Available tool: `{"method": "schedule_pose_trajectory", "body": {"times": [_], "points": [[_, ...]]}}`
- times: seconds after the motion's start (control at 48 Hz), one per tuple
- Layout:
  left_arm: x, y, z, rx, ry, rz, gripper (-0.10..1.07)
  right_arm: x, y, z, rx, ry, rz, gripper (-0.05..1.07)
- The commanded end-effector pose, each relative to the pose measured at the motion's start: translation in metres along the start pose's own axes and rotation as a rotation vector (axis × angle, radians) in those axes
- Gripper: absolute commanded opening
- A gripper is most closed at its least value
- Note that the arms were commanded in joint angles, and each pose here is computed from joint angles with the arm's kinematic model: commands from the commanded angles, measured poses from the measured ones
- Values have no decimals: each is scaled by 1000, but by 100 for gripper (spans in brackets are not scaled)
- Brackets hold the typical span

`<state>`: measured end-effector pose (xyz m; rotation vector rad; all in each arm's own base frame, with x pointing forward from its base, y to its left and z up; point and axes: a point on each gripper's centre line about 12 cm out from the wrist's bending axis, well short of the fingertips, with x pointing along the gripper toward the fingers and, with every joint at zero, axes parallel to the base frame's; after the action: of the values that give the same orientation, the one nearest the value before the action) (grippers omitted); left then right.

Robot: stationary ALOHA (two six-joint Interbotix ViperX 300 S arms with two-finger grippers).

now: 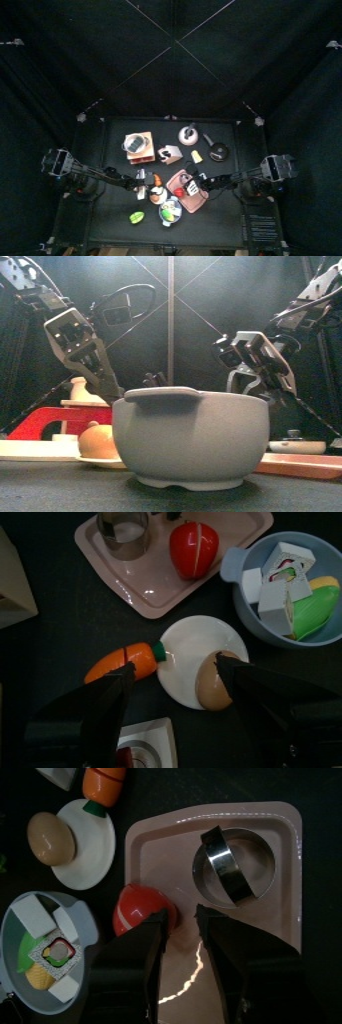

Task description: Grab cleaver

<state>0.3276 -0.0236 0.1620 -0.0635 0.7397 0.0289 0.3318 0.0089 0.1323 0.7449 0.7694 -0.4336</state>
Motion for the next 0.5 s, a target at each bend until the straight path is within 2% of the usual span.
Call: {"method": "schedule_pose_trajectory", "body": {"times": [0.0,0.25,0.479], "points": [[-13,4,17,-9,-62,5,98,-14,11,16,-14,-54,49,70],[-52,24,47,-62,-197,63,98,-42,9,49,-110,-183,80,70],[-79,48,60,-104,-280,131,98,-67,-7,90,-261,-344,48,70]]}}
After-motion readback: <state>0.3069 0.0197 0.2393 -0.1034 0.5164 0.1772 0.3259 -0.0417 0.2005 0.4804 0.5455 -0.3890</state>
